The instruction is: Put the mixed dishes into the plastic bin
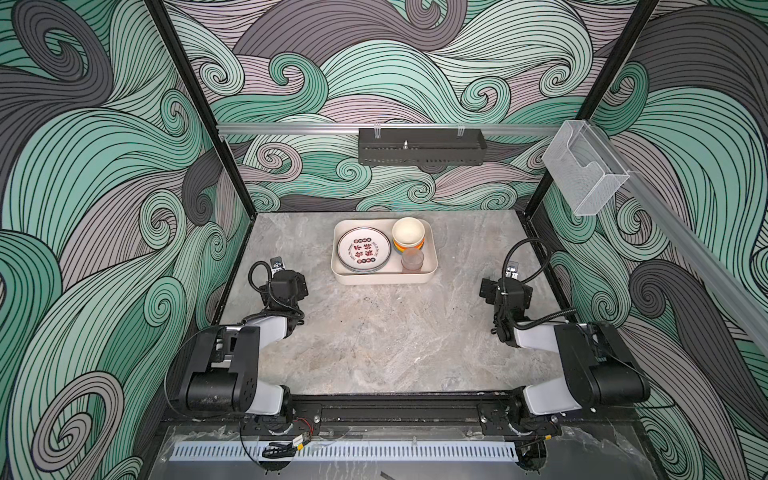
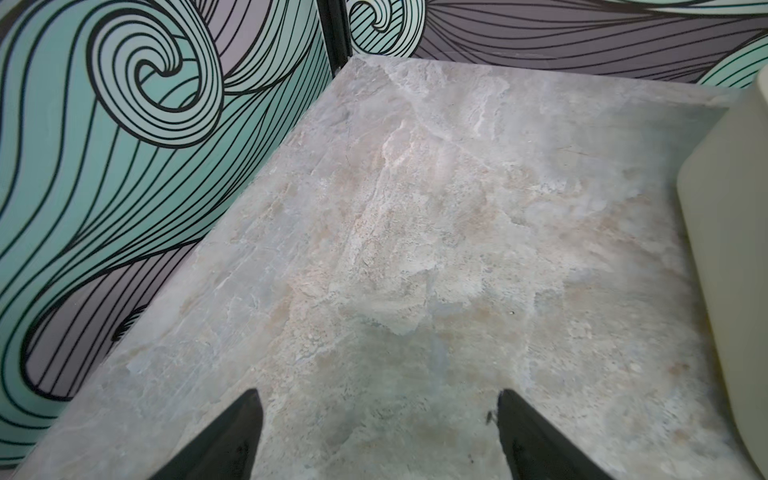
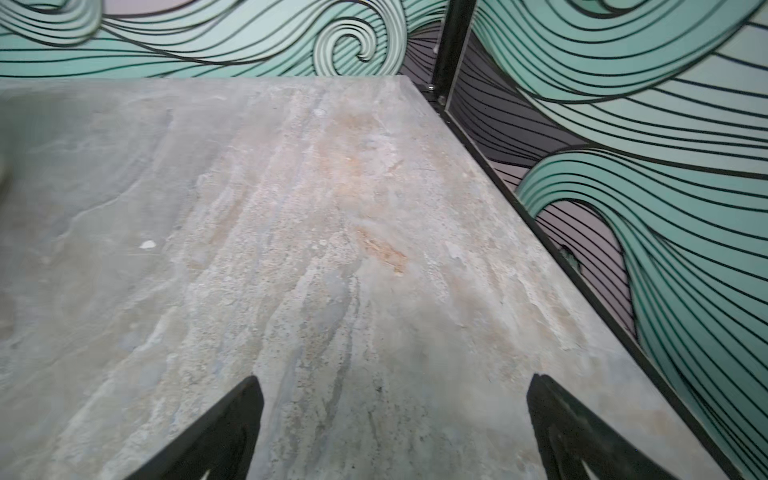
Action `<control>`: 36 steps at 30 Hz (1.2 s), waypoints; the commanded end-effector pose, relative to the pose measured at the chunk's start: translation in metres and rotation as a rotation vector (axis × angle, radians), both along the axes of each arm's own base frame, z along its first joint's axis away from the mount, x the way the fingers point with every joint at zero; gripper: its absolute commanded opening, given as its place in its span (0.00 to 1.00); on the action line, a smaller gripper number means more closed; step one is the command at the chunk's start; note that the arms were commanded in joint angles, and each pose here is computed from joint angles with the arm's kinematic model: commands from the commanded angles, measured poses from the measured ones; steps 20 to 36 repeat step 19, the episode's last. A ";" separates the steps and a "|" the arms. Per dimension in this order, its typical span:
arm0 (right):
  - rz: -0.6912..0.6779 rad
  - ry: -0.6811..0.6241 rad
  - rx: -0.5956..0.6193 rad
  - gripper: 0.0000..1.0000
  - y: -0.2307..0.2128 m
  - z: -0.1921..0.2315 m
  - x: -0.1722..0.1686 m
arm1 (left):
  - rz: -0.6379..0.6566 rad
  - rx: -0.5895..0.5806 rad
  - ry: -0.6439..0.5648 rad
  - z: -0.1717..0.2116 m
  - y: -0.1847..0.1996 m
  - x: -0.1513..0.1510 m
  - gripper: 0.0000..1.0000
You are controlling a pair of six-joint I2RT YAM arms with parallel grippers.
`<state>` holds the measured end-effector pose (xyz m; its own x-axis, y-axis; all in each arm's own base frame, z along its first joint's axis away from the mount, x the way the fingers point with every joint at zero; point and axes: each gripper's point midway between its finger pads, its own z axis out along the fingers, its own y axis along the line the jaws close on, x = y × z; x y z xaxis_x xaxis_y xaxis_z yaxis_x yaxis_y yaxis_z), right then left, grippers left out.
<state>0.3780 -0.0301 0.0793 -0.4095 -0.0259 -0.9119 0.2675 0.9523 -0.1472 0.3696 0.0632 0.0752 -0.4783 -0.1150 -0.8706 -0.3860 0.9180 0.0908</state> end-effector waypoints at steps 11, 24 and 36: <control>0.146 -0.066 0.057 0.99 0.018 0.014 0.017 | -0.080 -0.018 -0.073 0.011 -0.007 0.022 0.99; 0.155 -0.061 0.067 0.99 0.018 0.014 0.018 | -0.080 -0.012 -0.082 0.012 -0.008 0.022 0.99; 0.155 -0.061 0.067 0.99 0.018 0.014 0.018 | -0.080 -0.012 -0.082 0.012 -0.008 0.022 0.99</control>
